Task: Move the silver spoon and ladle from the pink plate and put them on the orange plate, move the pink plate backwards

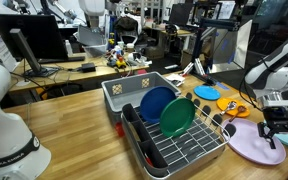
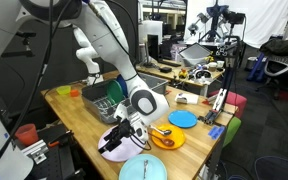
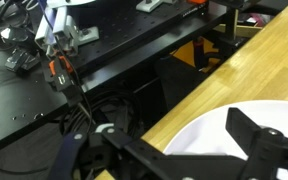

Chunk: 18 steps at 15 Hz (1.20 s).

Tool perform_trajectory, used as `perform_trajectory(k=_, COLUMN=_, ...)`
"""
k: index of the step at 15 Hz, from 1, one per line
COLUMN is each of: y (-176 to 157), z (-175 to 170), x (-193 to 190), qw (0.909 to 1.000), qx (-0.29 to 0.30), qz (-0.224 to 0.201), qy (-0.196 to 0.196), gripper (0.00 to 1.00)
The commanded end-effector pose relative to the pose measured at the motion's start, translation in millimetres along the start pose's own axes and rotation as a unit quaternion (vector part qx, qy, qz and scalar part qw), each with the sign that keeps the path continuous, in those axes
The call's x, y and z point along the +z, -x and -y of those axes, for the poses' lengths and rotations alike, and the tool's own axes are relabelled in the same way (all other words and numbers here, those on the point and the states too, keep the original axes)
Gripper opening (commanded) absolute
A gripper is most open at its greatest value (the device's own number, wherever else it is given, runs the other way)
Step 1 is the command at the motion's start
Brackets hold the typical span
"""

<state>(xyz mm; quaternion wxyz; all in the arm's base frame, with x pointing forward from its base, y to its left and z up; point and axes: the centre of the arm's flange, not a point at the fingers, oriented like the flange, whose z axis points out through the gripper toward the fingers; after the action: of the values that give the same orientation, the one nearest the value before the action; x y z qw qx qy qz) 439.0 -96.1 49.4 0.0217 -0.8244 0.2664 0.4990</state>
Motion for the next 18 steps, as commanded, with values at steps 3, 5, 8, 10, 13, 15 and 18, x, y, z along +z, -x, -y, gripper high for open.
perform_trajectory(k=3, y=9.3, z=-8.2, x=18.1, qw=0.9982, qx=-0.028, qz=-0.037, qy=-0.038, gripper=1.00)
perform_trajectory(k=5, y=10.7, z=-11.5, x=22.8, qw=0.9960, qx=-0.033, qz=-0.046, qy=-0.069, gripper=1.00)
perform_trajectory(k=8, y=19.0, z=-21.3, x=31.8, qw=0.9892, qx=-0.031, qz=-0.073, qy=-0.124, gripper=1.00)
perform_trajectory(k=10, y=25.5, z=-28.9, x=34.5, qw=0.9834, qx=-0.023, qz=-0.095, qy=-0.153, gripper=1.00)
perform_trajectory(k=13, y=31.6, z=-38.3, x=37.7, qw=0.9767, qx=-0.015, qz=-0.111, qy=-0.183, gripper=1.00)
perform_trajectory(k=15, y=33.9, z=-42.9, x=38.1, qw=0.9727, qx=0.001, qz=-0.126, qy=-0.195, gripper=1.00)
perform_trajectory(k=18, y=32.8, z=-51.1, x=37.6, qw=0.9657, qx=0.034, qz=-0.148, qy=-0.210, gripper=1.00)
